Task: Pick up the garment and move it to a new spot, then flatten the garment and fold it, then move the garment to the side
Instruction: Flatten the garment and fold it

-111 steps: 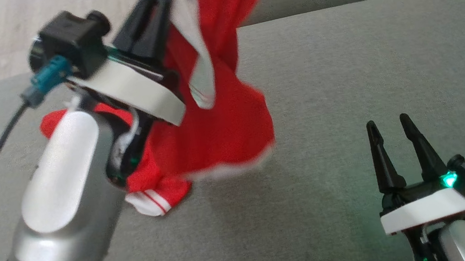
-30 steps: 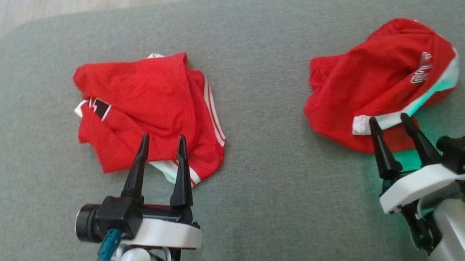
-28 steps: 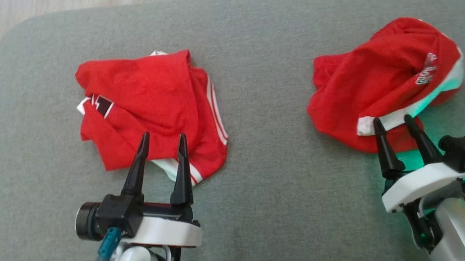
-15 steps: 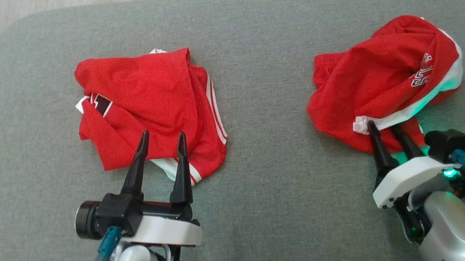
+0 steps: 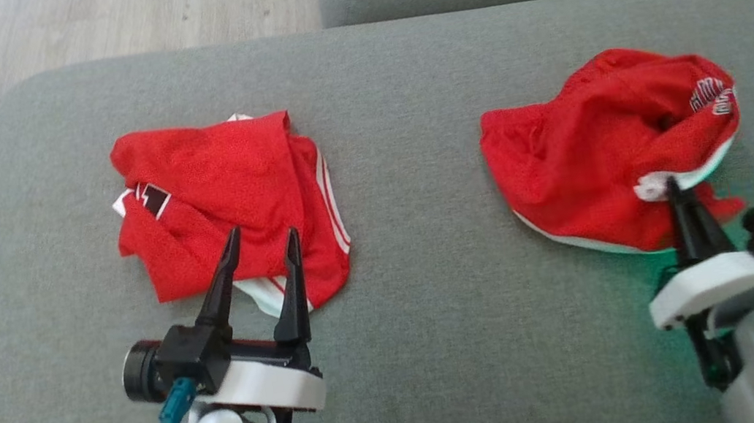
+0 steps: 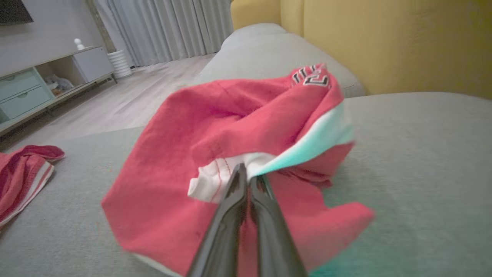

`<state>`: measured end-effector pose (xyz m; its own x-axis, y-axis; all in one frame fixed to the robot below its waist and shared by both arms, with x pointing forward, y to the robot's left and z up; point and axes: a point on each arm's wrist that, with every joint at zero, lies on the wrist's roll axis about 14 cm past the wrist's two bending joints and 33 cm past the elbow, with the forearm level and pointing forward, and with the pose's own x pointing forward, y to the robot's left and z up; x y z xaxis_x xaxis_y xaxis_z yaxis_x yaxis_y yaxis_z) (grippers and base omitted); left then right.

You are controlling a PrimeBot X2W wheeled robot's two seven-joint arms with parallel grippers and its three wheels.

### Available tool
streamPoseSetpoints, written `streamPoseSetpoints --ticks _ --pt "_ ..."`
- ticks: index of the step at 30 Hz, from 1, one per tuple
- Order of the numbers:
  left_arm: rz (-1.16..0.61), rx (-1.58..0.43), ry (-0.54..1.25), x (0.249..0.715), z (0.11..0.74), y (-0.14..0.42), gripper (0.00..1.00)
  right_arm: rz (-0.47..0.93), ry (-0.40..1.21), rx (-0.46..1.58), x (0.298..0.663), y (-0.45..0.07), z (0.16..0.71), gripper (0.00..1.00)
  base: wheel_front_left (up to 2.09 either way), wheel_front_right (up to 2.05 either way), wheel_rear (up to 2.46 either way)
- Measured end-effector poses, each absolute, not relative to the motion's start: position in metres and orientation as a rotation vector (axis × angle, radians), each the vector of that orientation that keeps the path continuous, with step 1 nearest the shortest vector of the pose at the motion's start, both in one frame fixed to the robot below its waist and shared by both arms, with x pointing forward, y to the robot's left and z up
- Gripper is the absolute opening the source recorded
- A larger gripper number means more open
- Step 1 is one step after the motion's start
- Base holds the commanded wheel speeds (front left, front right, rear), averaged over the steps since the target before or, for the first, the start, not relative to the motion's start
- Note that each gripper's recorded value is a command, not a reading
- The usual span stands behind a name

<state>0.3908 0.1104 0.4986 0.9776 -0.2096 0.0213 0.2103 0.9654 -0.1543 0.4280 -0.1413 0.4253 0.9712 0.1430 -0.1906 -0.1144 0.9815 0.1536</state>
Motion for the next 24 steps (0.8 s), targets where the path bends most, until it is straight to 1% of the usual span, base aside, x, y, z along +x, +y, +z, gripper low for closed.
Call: streamPoseSetpoints --ticks 5,10,11,12,15,19,21,22,24 --pt "-0.223 -0.17 -0.008 0.389 0.5 0.104 1.0 0.025 0.159 0.111 0.431 -0.181 0.446 0.0 0.0 0.0 0.0" --pt "-0.227 -0.18 -0.001 0.391 0.497 0.101 1.0 -0.108 0.216 0.047 0.43 -0.229 0.444 0.0 0.0 0.0 0.0" --pt "-0.226 -0.183 0.001 0.391 0.497 0.101 1.0 -0.134 0.226 0.038 0.428 -0.238 0.443 0.32 0.0 0.0 0.0" --pt "-0.224 -0.186 0.004 0.392 0.496 0.101 1.0 -0.164 0.24 0.033 0.426 -0.247 0.44 1.0 0.0 0.0 0.0" --pt "-0.222 -0.19 0.009 0.393 0.494 0.102 1.0 -0.213 0.247 -0.015 0.423 -0.266 0.44 1.0 0.0 0.0 0.0" --pt "-0.218 -0.185 0.008 0.394 0.493 0.103 1.0 -0.214 0.207 -0.016 0.425 -0.266 0.447 1.0 0.0 0.0 0.0" --pt "-0.217 -0.186 0.006 0.395 0.494 0.103 1.0 -0.193 0.159 -0.007 0.428 -0.259 0.455 1.0 0.0 0.0 0.0" --pt "-0.219 -0.188 0.002 0.396 0.495 0.103 1.0 -0.158 0.109 0.02 0.431 -0.247 0.463 1.0 0.0 0.0 0.0" --pt "-0.225 -0.188 -0.003 0.397 0.497 0.101 1.0 -0.106 0.066 0.042 0.431 -0.23 0.47 1.0 0.0 0.0 0.0"
